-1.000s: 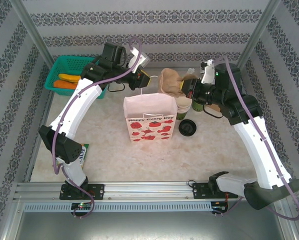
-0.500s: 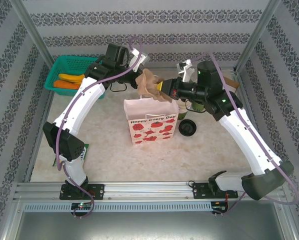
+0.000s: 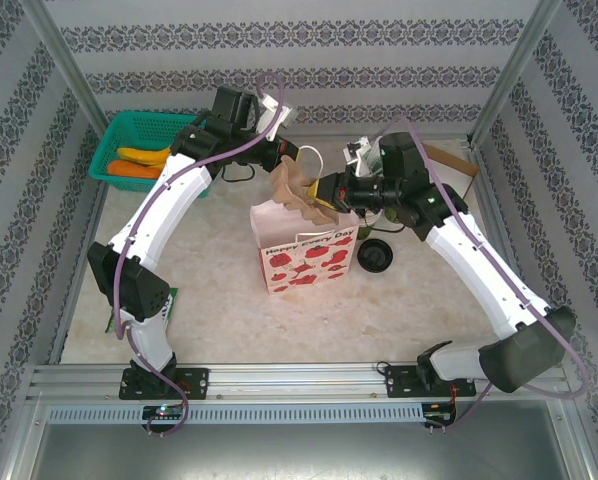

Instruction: Pack the takeout coffee

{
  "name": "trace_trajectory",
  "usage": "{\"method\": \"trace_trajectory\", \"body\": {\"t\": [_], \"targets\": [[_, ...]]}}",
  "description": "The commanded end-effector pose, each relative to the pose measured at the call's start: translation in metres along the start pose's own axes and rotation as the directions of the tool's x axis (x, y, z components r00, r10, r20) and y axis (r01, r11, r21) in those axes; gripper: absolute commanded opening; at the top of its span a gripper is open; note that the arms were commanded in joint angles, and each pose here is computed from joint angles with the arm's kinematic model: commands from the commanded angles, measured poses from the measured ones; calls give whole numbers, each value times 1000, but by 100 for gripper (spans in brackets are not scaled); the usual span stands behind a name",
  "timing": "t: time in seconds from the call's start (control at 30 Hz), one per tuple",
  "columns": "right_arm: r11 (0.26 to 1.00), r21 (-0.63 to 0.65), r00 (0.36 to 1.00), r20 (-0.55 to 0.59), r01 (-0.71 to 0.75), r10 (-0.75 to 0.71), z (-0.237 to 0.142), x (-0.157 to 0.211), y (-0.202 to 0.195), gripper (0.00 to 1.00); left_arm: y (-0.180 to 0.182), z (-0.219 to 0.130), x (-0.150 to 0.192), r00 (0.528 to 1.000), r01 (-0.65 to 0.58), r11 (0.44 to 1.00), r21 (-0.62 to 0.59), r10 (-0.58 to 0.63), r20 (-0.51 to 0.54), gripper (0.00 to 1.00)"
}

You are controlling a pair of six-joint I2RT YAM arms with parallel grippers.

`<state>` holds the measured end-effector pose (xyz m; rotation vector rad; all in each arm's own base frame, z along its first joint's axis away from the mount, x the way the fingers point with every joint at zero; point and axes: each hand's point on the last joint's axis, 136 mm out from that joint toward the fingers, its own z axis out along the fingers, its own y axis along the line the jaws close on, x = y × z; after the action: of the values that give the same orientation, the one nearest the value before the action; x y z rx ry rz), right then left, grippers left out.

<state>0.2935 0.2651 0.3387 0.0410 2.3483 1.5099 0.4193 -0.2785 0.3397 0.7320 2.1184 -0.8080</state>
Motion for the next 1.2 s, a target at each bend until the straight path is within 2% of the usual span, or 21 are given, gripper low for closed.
{"method": "trace_trajectory", "body": {"t": [0.0,0.13,0.3,0.5,0.73,1.17], "targets": [[999,31,999,-37,4,-3,1,8,-13,0,4,-12,-18,997,-1,1000,-31,3,76,0],[994,105,999,-38,14,-10,4,8,-31,0,2,-15,-19,996,-7,1000,-23,9,89,0],[962,264,998,-11,67,-66,7,4,-53,0,-2,-14,-17,997,-9,1000,5,9,77,0],[903,413,993,-63,119,-102,14,10,-80,0,-2,-14,-19,997,0,1000,10,-1,81,0],[846,505,985,-47,169,-169,21,6,-92,0,-12,-15,-27,995,26,997,67,-33,97,0],[751,584,944,-282,309,-169,33,36,-113,0,2,-13,-46,980,110,994,14,-111,164,0]]}}
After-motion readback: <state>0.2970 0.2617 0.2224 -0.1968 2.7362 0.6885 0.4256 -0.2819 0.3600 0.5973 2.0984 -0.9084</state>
